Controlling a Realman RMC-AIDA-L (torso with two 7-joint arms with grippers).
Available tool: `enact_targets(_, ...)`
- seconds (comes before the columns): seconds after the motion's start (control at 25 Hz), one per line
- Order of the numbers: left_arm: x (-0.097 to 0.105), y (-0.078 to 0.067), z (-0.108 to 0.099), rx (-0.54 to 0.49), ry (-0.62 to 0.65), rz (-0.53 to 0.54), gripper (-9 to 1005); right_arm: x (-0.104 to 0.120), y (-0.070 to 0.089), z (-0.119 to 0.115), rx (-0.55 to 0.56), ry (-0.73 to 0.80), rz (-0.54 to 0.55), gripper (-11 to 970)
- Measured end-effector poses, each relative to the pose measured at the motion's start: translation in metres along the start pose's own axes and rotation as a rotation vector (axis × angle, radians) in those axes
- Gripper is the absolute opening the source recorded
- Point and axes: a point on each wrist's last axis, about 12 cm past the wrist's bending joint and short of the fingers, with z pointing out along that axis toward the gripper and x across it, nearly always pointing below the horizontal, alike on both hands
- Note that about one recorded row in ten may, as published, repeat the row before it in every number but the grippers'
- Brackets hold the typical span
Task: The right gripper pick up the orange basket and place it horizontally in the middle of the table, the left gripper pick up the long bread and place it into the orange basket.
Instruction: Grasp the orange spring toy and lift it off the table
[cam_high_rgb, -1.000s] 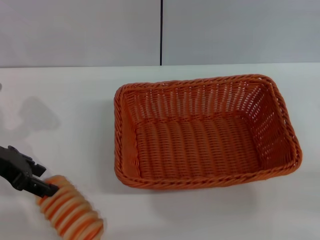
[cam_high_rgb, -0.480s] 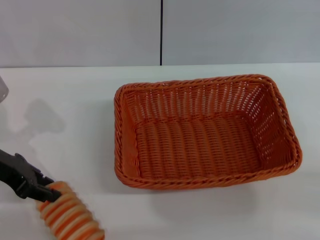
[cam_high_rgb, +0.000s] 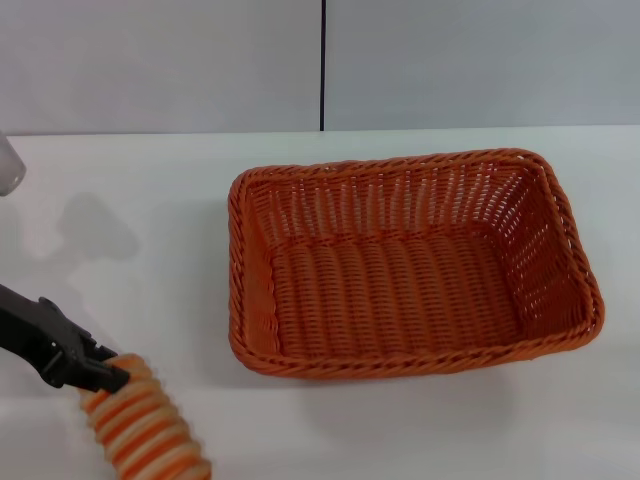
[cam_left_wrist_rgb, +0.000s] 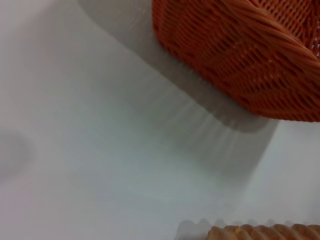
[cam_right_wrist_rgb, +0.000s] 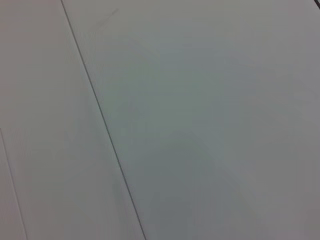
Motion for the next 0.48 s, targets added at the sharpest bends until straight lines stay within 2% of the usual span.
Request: enact_targets(0.48, -0.007, 0.0046, -0.0086, -0.057, -0.069, -0.015, 242, 0.0009, -0.0012, -0.0019, 0.012, -0.012, -0.002, 530)
